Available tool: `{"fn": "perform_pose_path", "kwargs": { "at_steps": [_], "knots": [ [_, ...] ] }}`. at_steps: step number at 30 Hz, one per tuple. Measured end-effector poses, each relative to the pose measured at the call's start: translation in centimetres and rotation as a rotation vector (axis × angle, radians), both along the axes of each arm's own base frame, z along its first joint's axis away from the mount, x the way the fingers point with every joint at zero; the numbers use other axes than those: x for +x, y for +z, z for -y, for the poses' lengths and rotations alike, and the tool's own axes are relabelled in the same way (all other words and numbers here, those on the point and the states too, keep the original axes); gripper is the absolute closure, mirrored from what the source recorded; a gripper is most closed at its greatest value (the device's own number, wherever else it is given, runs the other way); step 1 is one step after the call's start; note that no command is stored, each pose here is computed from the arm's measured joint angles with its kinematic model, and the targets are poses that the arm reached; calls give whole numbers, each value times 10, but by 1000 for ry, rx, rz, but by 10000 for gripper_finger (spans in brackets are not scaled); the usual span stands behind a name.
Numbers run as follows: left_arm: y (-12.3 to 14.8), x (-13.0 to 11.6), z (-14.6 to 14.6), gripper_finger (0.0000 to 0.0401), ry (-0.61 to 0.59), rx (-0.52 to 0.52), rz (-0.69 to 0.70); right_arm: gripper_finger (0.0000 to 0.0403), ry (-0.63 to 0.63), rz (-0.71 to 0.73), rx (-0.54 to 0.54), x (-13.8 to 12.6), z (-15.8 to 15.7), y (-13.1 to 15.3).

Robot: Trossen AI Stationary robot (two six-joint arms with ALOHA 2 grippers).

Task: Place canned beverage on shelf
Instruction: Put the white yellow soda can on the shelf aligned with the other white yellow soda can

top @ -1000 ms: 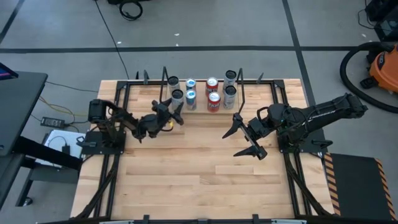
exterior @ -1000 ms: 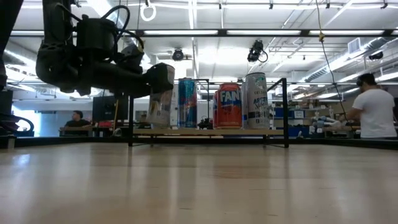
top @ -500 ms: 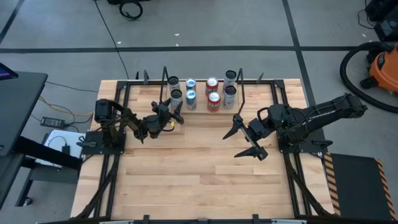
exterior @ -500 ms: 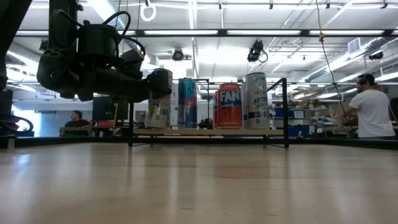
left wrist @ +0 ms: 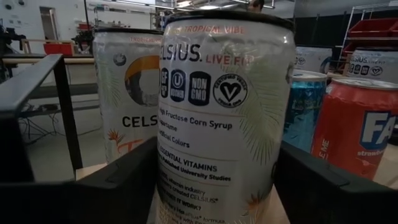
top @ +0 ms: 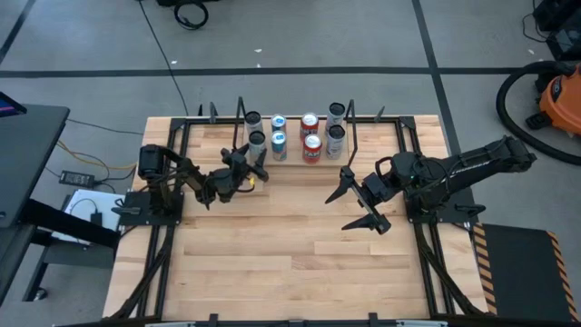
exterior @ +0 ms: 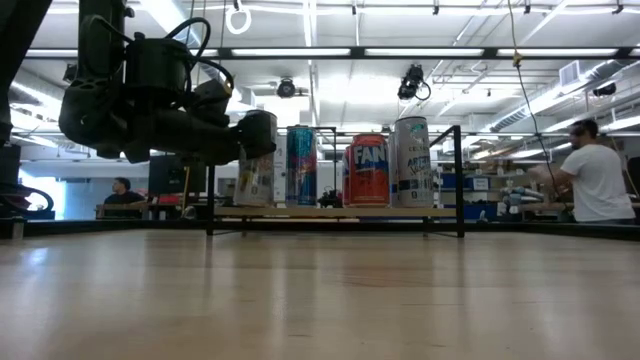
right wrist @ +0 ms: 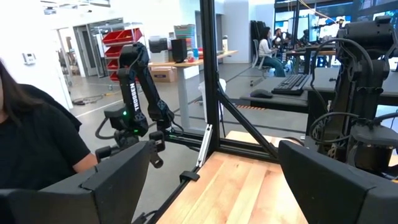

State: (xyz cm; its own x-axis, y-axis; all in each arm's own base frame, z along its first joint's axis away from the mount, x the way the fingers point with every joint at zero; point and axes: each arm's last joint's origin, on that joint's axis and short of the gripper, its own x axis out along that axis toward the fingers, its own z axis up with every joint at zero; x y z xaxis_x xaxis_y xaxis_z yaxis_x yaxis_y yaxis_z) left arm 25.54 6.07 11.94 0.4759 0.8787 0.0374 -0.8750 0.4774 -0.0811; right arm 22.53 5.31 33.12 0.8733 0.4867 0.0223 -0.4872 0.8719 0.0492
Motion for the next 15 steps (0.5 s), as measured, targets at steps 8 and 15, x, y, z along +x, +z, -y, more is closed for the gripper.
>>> {"fn": "perform_pose_path", "kwargs": {
  "at_steps": [8, 15],
  "knots": [
    [-4, 0, -1, 94, -2, 26, -88, 38, 5, 0, 0, 0, -1, 0],
    [-4, -1, -2, 91, 17, 28, -88, 38, 5, 0, 0, 0, -1, 0]
  ]
}}
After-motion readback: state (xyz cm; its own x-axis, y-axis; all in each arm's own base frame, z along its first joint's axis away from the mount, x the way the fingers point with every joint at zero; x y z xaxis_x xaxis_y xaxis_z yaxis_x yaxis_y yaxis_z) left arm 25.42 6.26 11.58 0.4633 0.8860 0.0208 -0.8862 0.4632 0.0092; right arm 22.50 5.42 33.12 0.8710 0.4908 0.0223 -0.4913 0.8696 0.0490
